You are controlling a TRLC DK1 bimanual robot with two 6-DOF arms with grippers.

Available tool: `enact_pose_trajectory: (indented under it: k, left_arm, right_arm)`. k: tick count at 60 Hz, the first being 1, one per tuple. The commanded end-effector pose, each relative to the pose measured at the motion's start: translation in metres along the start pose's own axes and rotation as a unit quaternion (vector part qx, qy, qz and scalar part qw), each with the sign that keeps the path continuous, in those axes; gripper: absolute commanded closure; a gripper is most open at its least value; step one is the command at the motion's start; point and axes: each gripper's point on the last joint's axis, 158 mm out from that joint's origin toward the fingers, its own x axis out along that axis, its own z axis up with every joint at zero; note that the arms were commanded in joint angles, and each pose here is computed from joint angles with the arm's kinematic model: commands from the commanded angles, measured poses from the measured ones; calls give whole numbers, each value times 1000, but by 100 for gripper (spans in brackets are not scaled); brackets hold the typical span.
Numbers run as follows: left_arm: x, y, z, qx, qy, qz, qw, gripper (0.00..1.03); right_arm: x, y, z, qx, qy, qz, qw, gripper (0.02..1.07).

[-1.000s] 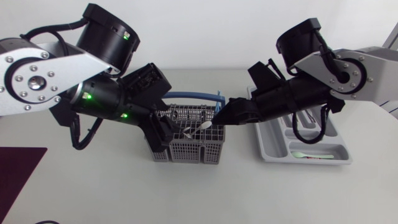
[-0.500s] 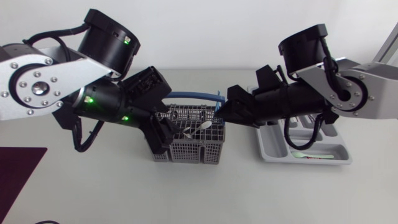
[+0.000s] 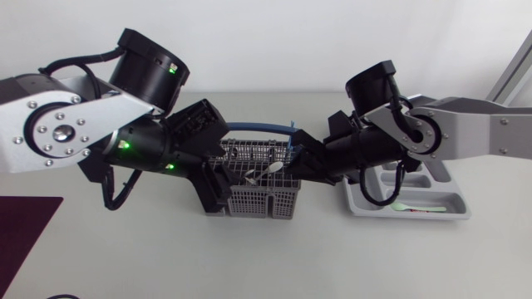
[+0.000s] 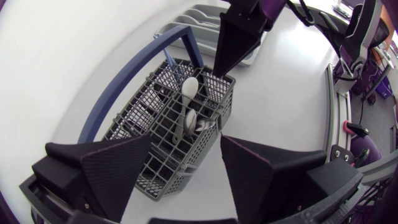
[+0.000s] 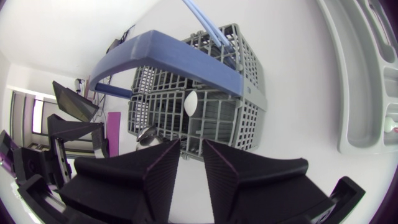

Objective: Unload the cutlery basket into the drawer organizer.

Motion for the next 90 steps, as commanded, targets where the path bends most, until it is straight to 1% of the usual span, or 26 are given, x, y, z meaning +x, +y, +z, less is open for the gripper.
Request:
enact_pose_trajectory:
  k: [1,11,26,37,42,48,62,90]
  left_arm:
    - [3,-2,-8,7,3,-3,1000,8]
    - [7,-2,-11,6,0,-1,1000,8]
    - [5,6,-5,5,-14,10,1000,8]
    - [6,-4,-1,21,-29,-22,999,7]
    - [10,-6,-3,20,-30,-27,999,7]
    - [24,-7,-9,12,-28,-29,999,7]
    - [36,-6,-13,2,-30,-30,999,7]
    - [46,-4,-4,7,-40,-32,999,7]
  right_arm:
    - [2,5,7,21,-8,4,1000,75]
    - [2,12,15,32,-23,15,999,75]
    - [2,17,25,40,-47,23,998,75]
    - [4,12,28,47,-54,20,997,75]
    - [7,12,27,46,-55,23,997,75]
    - [10,13,27,45,-58,23,997,75]
    - [14,7,25,47,-58,14,997,75]
    - [19,-10,19,65,-53,-4,996,75]
